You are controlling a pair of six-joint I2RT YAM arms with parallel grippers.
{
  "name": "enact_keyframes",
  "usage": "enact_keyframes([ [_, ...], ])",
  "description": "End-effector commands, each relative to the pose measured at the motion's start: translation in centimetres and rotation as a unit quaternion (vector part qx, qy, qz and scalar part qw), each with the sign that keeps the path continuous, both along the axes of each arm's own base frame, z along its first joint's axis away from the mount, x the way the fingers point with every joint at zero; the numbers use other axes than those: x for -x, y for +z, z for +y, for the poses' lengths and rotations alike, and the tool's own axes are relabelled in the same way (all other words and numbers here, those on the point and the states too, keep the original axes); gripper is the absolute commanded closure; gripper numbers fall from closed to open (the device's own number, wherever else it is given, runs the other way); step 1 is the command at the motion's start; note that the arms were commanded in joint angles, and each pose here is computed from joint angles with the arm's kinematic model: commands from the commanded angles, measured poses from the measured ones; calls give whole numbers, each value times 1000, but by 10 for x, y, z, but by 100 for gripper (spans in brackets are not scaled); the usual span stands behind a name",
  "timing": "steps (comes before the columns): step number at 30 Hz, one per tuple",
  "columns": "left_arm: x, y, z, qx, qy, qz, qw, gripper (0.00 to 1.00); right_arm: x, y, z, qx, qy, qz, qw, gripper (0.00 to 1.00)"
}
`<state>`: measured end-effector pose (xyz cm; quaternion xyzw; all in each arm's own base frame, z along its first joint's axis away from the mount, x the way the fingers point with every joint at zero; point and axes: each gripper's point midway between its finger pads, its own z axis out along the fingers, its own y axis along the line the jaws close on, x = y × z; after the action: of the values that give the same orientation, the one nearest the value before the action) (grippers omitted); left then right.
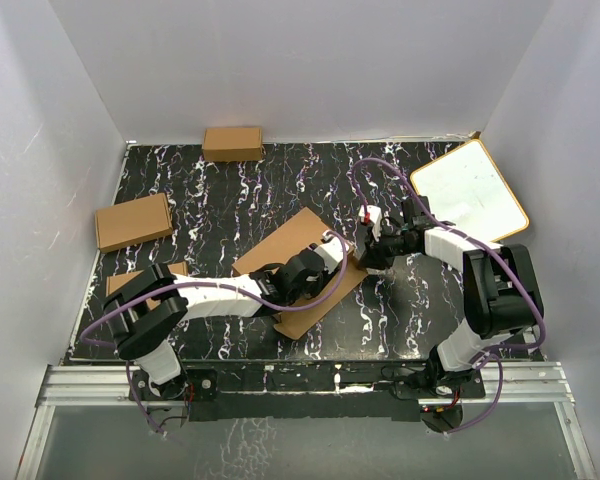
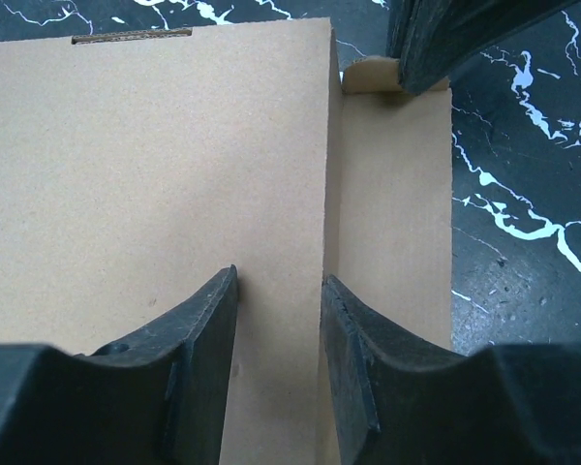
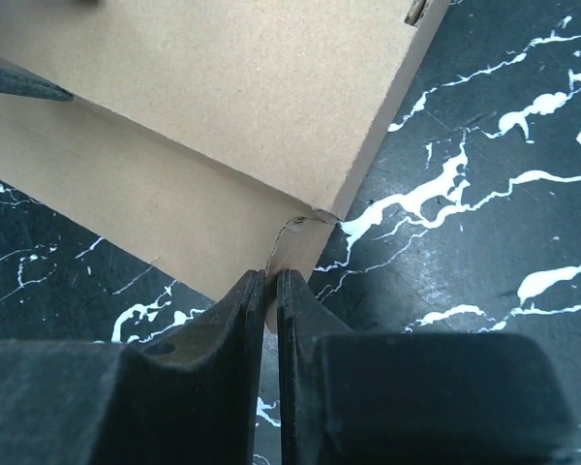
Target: Fold the paper box
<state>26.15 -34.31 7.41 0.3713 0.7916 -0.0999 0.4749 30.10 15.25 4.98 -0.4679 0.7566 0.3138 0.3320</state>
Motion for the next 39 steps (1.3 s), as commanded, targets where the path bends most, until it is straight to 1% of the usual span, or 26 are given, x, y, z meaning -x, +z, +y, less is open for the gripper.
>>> enact_keyframes([
  [1,-4,-18,13,-18,25,15,999,64,13,-2,11,-34,28,48,998,85],
  [5,-2,-20,11,-15,19,20,1000,64,16,-6,12,-35,32,75,996,81],
  [12,2,-22,10,-8,11,28,1000,65,17,5,16,-55,32,99,993,56],
  [15,4,-22,8,-4,8,32,999,64,16,8,18,-65,31,115,991,49],
  [19,5,-22,6,0,5,35,999,64,23,2,23,-87,38,164,982,40],
  [20,5,-21,6,1,3,36,999,64,24,3,24,-93,40,171,980,40],
  [26,7,-22,5,5,4,40,999,64,25,6,26,-113,36,197,973,40],
  [29,8,-22,5,6,4,43,999,65,20,0,25,-109,8,215,970,45],
  [32,8,-22,5,9,5,46,999,64,18,-1,26,-116,-6,228,967,54],
  [34,8,-21,5,10,6,46,999,65,17,-2,25,-119,-11,234,965,59],
  [36,8,-22,5,11,6,47,999,65,17,2,25,-133,-11,241,961,61],
  [39,8,-21,4,12,6,48,999,64,18,15,25,-166,-2,246,955,60],
])
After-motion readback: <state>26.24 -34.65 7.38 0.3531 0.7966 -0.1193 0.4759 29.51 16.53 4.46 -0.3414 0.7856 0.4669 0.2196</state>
